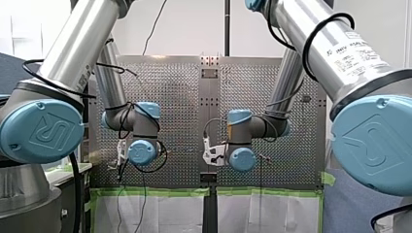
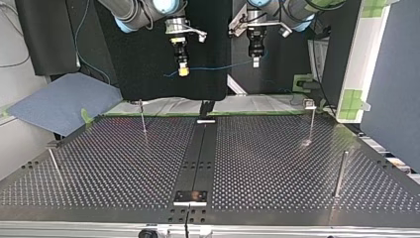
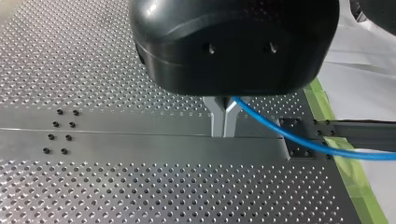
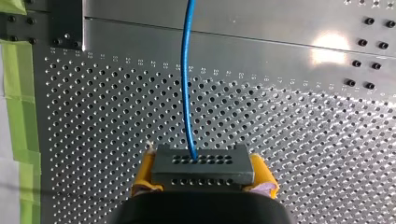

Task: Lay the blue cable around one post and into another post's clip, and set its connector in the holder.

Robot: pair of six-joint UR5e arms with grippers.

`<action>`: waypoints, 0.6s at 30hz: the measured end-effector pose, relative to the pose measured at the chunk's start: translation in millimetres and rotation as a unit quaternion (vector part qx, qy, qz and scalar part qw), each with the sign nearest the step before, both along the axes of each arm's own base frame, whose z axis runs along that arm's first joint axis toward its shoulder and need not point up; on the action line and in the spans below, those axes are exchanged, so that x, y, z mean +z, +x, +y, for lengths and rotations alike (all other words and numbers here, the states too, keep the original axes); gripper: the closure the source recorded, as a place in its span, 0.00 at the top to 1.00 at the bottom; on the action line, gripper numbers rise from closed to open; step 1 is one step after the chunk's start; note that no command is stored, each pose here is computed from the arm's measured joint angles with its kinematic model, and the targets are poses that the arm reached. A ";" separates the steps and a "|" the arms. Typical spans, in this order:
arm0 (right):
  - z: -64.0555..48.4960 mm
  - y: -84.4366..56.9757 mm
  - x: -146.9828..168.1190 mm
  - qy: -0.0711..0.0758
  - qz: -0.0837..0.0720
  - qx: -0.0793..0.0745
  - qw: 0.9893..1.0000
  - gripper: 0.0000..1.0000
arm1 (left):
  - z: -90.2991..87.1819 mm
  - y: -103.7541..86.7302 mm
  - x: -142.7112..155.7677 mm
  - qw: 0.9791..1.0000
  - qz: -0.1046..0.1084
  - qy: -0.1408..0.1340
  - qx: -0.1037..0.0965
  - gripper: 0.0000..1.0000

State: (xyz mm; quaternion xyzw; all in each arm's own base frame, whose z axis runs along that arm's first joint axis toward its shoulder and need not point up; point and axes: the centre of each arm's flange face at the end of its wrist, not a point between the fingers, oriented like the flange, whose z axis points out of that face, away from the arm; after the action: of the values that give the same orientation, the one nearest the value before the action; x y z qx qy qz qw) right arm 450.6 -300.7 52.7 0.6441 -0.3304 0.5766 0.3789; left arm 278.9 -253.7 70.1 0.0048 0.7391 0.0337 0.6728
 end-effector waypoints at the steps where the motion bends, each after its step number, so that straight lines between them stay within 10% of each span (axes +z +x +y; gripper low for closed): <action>1: 2.9 -0.2 0.8 0.002 0.000 0.000 1.000 0.00 | -0.1 1.6 0.8 1.000 -0.001 -0.001 0.000 0.00; 8: 23.3 7.3 25.7 0.016 -0.024 -0.006 1.000 0.00 | -5.4 14.5 21.3 0.999 -0.016 -0.035 -0.009 0.03; 18: 21.0 9.1 76.6 0.016 -0.076 -0.015 0.997 0.00 | 10.5 23.2 45.9 0.998 -0.021 -0.058 0.023 0.03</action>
State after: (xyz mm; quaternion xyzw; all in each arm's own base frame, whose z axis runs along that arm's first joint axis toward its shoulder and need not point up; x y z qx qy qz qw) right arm 459.8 -279.8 129.3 0.5996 -0.3774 0.6123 0.3510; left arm 302.2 -243.3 115.9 -0.0521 0.7256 0.0063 0.6861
